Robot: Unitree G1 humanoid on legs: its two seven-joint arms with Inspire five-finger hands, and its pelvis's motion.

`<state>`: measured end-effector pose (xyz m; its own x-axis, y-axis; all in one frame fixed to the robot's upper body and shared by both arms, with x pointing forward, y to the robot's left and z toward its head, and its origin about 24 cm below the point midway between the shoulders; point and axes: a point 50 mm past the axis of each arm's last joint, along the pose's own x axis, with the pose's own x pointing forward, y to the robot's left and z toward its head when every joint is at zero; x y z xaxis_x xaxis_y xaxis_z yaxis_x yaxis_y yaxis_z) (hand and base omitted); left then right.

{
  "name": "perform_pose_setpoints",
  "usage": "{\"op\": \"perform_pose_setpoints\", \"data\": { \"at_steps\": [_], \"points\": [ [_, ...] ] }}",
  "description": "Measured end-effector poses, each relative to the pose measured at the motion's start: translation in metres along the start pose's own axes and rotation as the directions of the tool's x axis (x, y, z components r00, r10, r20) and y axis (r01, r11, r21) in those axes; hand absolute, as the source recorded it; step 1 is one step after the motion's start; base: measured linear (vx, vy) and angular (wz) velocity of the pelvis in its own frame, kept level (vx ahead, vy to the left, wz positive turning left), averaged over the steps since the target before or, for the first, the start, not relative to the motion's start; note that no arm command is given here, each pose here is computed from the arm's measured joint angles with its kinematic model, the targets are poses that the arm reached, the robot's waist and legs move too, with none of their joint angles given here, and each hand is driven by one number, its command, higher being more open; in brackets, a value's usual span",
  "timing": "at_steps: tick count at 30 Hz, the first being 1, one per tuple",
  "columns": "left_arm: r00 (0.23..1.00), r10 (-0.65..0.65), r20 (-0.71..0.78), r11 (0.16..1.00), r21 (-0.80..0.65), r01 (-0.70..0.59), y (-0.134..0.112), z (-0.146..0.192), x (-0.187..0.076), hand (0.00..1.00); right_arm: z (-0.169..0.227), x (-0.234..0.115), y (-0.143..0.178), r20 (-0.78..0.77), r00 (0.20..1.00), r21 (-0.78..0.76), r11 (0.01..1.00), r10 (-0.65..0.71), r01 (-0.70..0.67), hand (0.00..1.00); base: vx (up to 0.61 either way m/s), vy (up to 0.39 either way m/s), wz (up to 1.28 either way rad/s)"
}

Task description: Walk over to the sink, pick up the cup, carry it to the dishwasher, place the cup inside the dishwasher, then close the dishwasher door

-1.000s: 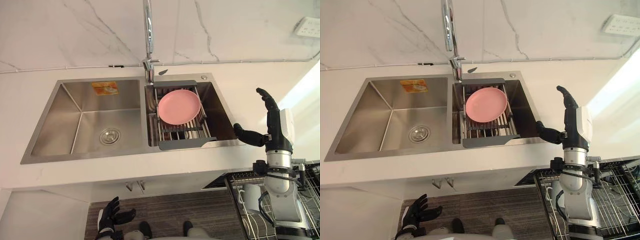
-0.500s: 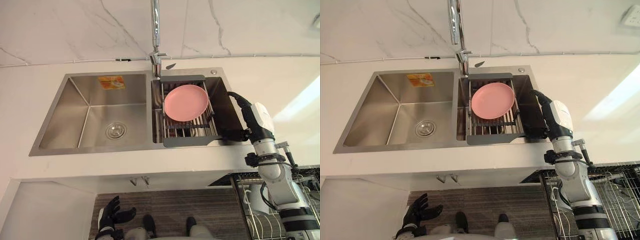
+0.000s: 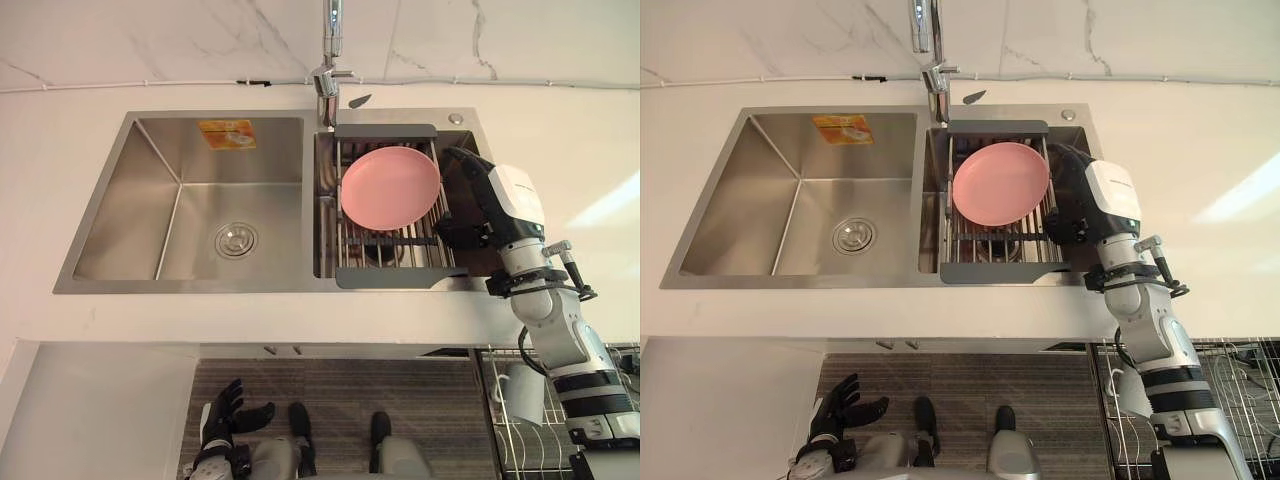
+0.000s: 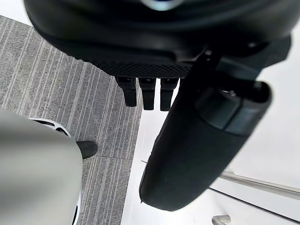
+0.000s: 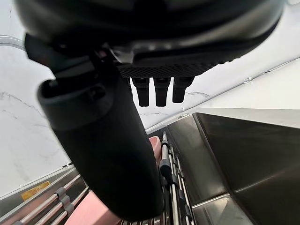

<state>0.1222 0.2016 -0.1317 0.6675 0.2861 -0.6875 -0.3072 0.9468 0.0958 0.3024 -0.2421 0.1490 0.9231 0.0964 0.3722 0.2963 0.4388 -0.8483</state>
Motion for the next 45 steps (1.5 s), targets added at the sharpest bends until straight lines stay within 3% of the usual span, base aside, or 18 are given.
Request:
{"op": "perform_pose_setpoints", "data": {
  "at_steps": [18,19,38,45],
  "points": [
    [0.998,-0.007,0.061,1.0,-0.016,0.008,-0.004,0.02,0.008,0.9,0.016,0.037,0.004,0.092,0.991,-0.207,0.975,0.097,-0.076,0.9,-0.03,0.003,0.03],
    [0.998,-0.006,0.063,1.0,-0.018,0.007,-0.004,0.02,0.009,0.9,0.016,0.038,0.004,0.096,0.99,-0.22,0.972,0.104,-0.081,0.3,-0.03,0.0,0.0],
    [0.997,-0.011,0.08,1.0,-0.021,0.013,-0.007,0.027,0.012,0.9,0.04,0.053,-0.009,0.227,0.971,-0.312,0.95,0.068,0.006,0.3,0.0,-0.002,0.0],
    [0.997,-0.011,0.079,1.0,-0.02,0.013,-0.006,0.027,0.012,0.9,0.053,0.047,-0.03,0.331,0.94,-0.439,0.895,0.082,0.077,0.3,0.01,-0.004,-0.03]
  ]
}}
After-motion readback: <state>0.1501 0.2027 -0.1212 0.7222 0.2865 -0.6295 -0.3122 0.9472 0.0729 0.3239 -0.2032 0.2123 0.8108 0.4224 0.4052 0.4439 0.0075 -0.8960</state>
